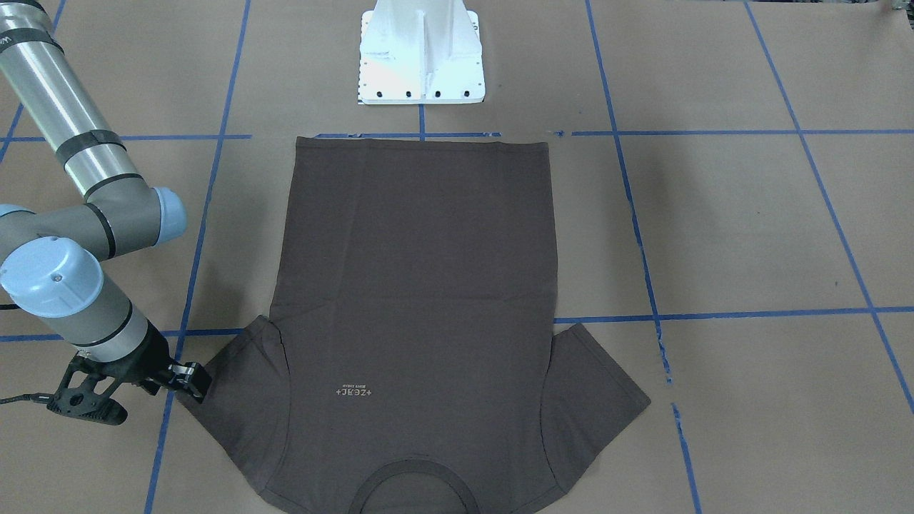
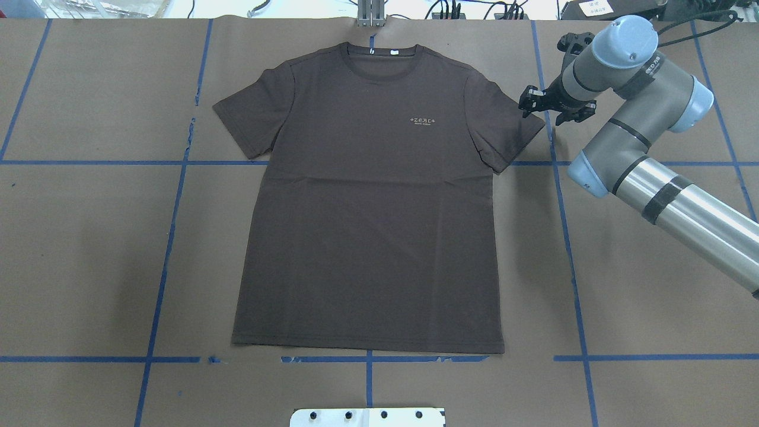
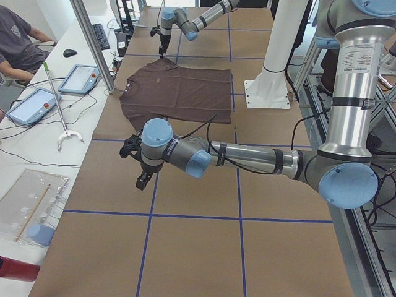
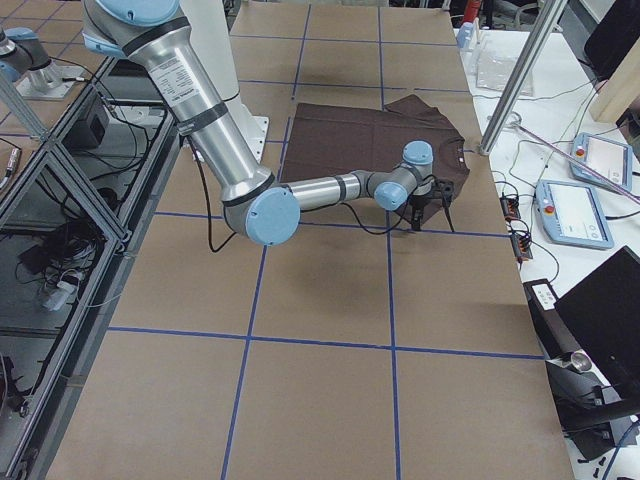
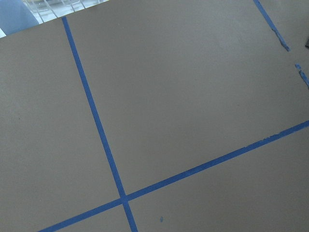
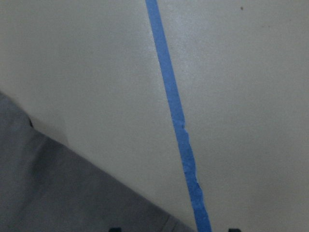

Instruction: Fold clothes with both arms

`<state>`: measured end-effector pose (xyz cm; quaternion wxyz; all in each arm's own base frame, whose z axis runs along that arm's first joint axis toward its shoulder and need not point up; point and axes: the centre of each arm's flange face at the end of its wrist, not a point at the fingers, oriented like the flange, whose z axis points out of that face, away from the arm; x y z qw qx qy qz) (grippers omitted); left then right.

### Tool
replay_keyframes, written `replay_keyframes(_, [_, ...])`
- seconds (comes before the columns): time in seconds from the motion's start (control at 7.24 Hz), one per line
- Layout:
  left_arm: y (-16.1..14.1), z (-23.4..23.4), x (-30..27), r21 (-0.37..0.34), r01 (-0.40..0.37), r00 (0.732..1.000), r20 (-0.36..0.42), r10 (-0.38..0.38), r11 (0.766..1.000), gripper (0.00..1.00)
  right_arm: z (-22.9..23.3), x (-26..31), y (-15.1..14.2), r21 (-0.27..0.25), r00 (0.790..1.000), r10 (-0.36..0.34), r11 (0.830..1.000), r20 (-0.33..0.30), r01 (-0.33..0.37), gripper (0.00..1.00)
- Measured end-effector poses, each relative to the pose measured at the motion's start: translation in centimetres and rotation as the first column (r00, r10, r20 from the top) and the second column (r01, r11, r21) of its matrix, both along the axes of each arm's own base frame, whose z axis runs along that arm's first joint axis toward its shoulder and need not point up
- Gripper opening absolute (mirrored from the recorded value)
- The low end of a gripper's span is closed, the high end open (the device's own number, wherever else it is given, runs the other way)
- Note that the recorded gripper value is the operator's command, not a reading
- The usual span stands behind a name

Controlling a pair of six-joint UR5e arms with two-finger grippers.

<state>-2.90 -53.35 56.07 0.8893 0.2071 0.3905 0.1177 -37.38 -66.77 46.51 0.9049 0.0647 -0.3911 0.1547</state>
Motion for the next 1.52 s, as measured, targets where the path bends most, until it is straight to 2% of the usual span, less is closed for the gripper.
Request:
replay_keyframes(0.28, [0.00,-0.01,0.00,0.001,-0.001,1.000,0.000,0.001,1.000,1.00,0.24,-0.25,-0.14,-0.006,1.000,0.000,1.000,-0.005,0.000,0.11])
replay_keyframes(0.41, [0.02,0.02,0.00,0.001,-0.001,1.000,0.000,0.001,1.000,1.00,0.42,-0.29,-0.14,-0.010,1.000,0.000,1.000,-0.008,0.000,0.00])
replay_keyframes(0.83, [0.06,0.06,0.01,0.001,-0.002,1.000,-0.001,0.002,1.000,1.00,0.42,-0.34,-0.16,-0.017,1.000,0.004,1.000,-0.006,-0.005,0.02])
replay_keyframes(0.97, [0.06,0.06,0.01,0.001,-0.002,1.000,-0.001,0.002,1.000,1.00,0.33,-0.29,-0.17,-0.015,1.000,0.005,1.000,-0.005,-0.005,0.48])
replay_keyframes(1.11, [0.07,0.06,0.01,0.001,-0.002,1.000,-0.001,0.002,1.000,1.00,0.32,-0.18,-0.18,-0.012,1.000,0.005,1.000,-0.004,-0.005,0.56])
replay_keyframes(1.52, [0.29,0.12,0.18,-0.005,-0.015,1.000,-0.025,0.015,1.000,1.00,0.41,-0.09,-0.16,-0.016,1.000,0.008,1.000,-0.003,-0.008,0.59])
